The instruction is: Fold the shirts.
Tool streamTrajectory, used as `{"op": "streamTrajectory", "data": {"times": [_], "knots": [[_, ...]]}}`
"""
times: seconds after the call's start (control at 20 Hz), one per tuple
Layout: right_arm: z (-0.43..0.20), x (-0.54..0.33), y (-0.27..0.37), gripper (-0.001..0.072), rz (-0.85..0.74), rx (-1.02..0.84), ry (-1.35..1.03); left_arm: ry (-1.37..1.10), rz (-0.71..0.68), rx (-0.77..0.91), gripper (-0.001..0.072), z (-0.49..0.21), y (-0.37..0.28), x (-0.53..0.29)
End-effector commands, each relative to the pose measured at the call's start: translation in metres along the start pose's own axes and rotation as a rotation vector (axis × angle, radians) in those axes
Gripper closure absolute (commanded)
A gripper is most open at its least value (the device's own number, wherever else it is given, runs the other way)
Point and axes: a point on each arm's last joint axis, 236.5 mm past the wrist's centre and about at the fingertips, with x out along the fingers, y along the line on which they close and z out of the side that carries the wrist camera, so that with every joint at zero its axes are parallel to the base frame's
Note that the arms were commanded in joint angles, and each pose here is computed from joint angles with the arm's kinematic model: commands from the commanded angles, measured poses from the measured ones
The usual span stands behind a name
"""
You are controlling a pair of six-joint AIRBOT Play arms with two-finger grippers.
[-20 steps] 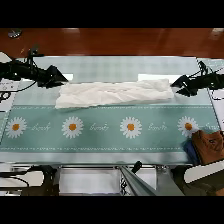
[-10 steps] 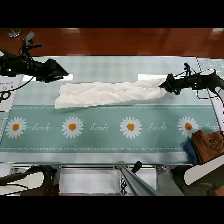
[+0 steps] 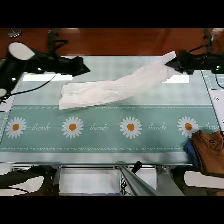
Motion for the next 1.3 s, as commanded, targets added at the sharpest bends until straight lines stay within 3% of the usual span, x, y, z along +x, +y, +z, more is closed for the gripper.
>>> {"op": "streamTrajectory", "data": {"times": [0.0, 0.45, 0.75, 0.95, 1.25], "knots": [[-0.016, -0.047, 0.051, 0.0691, -0.069, -0.121, -0.021, 0.002, -0.045, 0.037, 0.0685, -0.021, -0.049, 0.056], [-0.069, -0.133, 0.113, 0.0691, -0.197, -0.189, -0.075, 0.237, -0.118, 0.012, 0.0685, -0.141, -0.111, 0.155], [-0.092, -0.159, 0.108, 0.0691, -0.267, -0.189, -0.051, 0.156, -0.173, -0.103, 0.0687, -0.136, -0.134, 0.175], [-0.111, -0.123, 0.088, 0.0691, -0.266, -0.149, 0.056, -0.039, -0.189, -0.007, 0.0688, -0.054, -0.140, 0.104], [-0.096, 0.004, 0.144, 0.0691, -0.080, -0.244, -0.042, -0.403, -0.055, 0.243, 0.0687, 0.050, -0.127, -0.112]]}}
